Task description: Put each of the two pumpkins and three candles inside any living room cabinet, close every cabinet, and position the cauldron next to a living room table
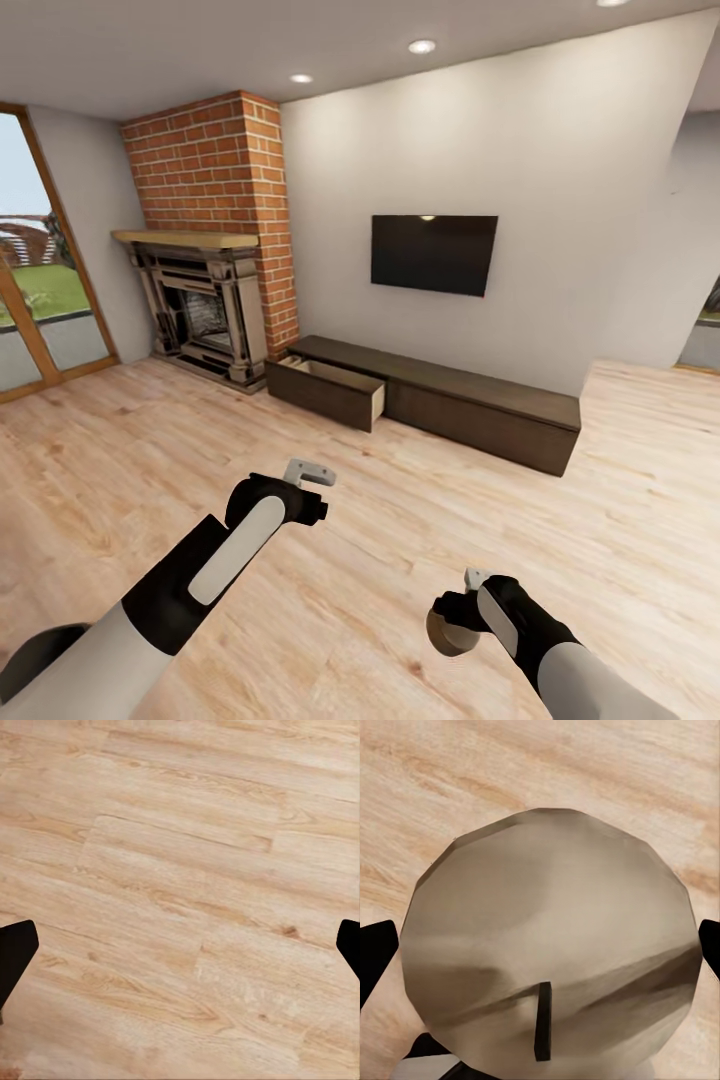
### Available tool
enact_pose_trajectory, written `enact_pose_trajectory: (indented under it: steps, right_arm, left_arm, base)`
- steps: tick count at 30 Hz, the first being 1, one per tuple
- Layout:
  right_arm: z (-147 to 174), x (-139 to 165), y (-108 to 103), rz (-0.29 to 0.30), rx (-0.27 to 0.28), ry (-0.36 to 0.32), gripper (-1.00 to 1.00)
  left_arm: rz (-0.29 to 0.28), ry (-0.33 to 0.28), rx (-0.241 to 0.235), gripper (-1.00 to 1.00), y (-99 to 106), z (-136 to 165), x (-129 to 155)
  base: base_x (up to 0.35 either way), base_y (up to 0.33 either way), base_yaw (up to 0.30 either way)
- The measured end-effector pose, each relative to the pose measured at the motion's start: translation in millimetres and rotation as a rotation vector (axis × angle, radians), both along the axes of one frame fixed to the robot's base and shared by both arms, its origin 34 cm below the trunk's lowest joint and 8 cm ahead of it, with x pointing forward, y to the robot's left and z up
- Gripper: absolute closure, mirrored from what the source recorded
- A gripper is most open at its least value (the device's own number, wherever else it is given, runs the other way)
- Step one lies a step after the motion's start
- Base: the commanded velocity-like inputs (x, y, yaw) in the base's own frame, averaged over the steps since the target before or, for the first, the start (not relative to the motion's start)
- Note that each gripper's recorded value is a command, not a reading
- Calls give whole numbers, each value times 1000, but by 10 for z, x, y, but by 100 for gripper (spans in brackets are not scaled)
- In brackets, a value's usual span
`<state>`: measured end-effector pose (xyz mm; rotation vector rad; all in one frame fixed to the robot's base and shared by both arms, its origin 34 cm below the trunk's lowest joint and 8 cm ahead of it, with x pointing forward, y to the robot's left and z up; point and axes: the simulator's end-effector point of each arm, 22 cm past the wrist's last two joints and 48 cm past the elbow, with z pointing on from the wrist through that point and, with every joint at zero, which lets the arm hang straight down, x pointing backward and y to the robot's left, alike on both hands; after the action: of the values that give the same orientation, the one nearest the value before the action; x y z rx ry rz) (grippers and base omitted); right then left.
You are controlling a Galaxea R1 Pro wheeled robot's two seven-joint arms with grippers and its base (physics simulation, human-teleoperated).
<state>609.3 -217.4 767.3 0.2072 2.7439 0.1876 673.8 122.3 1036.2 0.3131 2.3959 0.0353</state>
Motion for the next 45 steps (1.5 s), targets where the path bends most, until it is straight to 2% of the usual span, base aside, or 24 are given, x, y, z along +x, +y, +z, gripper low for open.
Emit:
enact_pose_trajectory:
  steps: [45]
  right_arm:
    - [19,11,16,0,4,-5,100]
  left_arm:
    - [0,-2,1,-100,-2,14,-3]
  base:
    - [310,-86,74]
